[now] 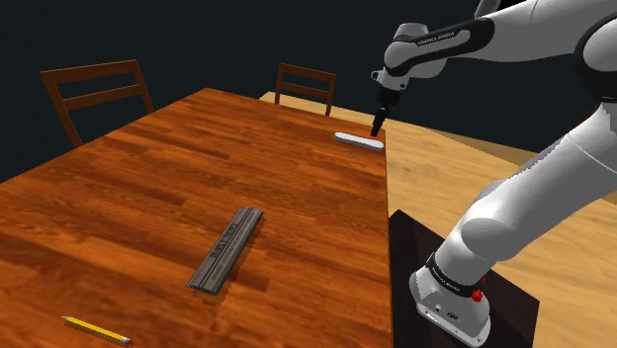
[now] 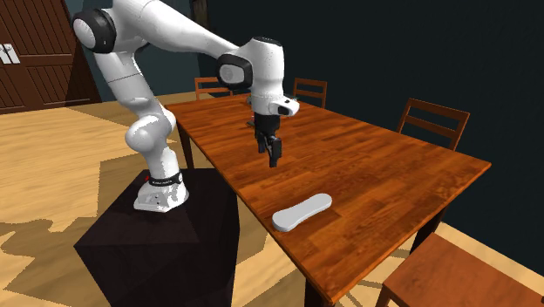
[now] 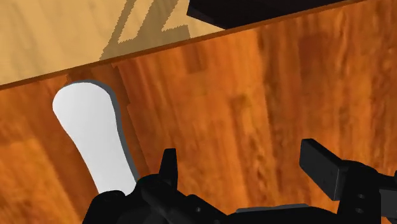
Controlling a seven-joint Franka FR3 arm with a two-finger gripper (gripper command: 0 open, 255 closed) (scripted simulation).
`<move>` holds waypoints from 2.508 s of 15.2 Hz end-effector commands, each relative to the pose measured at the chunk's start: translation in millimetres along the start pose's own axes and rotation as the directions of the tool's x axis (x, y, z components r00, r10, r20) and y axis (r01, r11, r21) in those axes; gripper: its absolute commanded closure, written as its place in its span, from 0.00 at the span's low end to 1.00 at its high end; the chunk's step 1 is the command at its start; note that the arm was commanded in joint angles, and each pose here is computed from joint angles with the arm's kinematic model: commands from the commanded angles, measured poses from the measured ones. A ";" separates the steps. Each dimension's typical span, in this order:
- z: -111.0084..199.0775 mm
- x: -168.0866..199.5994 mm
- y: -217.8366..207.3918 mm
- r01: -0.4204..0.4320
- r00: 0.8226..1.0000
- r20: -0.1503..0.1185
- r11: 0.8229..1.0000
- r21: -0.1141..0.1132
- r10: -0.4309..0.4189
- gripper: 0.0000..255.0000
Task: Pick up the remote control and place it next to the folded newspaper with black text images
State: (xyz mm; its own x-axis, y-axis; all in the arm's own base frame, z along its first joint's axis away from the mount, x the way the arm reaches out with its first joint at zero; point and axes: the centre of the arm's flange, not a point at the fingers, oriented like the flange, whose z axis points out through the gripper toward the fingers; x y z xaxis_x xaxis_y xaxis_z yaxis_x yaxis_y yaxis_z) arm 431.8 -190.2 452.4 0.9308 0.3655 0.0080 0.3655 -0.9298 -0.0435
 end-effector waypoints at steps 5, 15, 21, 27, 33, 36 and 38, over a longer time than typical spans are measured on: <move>36.9 30.5 61.7 0.067 0.998 0.011 0.997 -0.030 -0.067 0.00; 92.8 65.0 129.6 0.140 0.990 0.025 0.988 -0.062 -0.139 0.00; 116.9 64.6 131.1 0.140 0.990 0.025 0.988 -0.062 -0.138 0.00; 116.8 64.6 131.1 0.140 0.990 0.025 0.988 -0.062 -0.139 0.00; 116.8 64.6 131.1 0.140 0.990 0.025 0.988 -0.062 -0.139 1.00; 116.8 64.7 131.1 0.140 0.990 0.025 0.988 -0.062 -0.139 1.00; 111.6 64.6 130.9 0.140 0.990 0.025 0.988 -0.062 -0.138 1.00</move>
State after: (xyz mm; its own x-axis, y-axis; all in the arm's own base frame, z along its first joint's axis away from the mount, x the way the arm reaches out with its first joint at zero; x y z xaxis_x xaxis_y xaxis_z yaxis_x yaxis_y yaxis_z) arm 538.9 -283.1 332.5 0.8706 0.4918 -0.0110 0.4919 -0.8704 0.0193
